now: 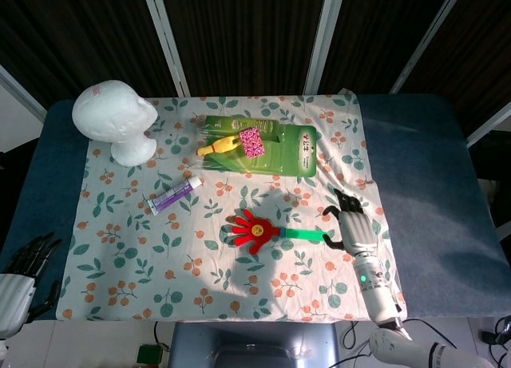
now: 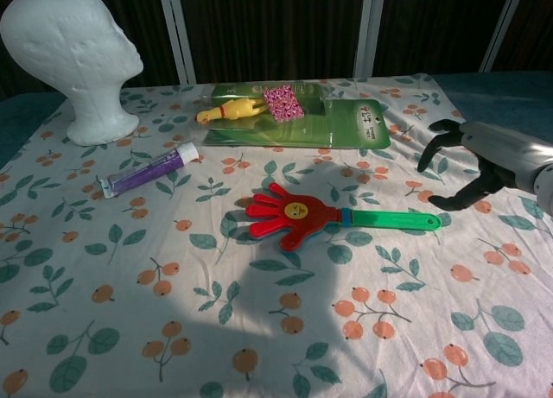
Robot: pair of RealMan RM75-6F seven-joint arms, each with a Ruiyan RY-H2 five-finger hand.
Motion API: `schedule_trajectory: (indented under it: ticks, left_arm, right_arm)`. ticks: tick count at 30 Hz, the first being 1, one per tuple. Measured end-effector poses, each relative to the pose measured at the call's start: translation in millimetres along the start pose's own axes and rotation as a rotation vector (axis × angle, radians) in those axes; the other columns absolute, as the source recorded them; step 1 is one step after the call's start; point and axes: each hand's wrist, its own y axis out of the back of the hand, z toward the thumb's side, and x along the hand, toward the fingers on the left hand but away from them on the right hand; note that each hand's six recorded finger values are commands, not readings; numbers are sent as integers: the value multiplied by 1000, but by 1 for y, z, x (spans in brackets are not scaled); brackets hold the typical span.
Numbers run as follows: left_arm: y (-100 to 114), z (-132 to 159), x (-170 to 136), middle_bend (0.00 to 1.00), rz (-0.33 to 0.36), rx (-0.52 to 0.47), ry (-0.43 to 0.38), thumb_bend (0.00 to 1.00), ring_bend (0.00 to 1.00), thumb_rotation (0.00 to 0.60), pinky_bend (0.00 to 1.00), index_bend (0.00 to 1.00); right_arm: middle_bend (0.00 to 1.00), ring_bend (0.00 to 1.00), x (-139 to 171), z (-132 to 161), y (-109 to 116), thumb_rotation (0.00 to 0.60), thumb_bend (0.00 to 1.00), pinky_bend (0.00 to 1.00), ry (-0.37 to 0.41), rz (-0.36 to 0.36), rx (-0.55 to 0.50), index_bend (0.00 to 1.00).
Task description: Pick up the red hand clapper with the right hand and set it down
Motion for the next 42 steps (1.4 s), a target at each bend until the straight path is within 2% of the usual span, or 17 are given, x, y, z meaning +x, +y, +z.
schedule_trajectory:
  ticks: [6,17,25,42]
  left_arm:
    - [1,0,0,0,1,-2,-3,515,0,600,160,0]
    - [1,1,-1,0,2,-6,-10,515,0,600,161,0]
    - [2,0,-2,0,3,-10,-11,516,0,600,160,0]
    - [4,-1,-3,0,6,-13,-8,515,0,600,160,0]
  right_arm:
    - [56,0,-13,18,-10,600,401,0,0,41,-24,504]
    - [66,0,-15,38,-30,600,402,0,4,93,-35,528]
    - [69,0,-18,50,-43,600,402,0,7,104,-41,527]
    - [82,0,-22,58,-52,600,402,0,10,107,-46,550]
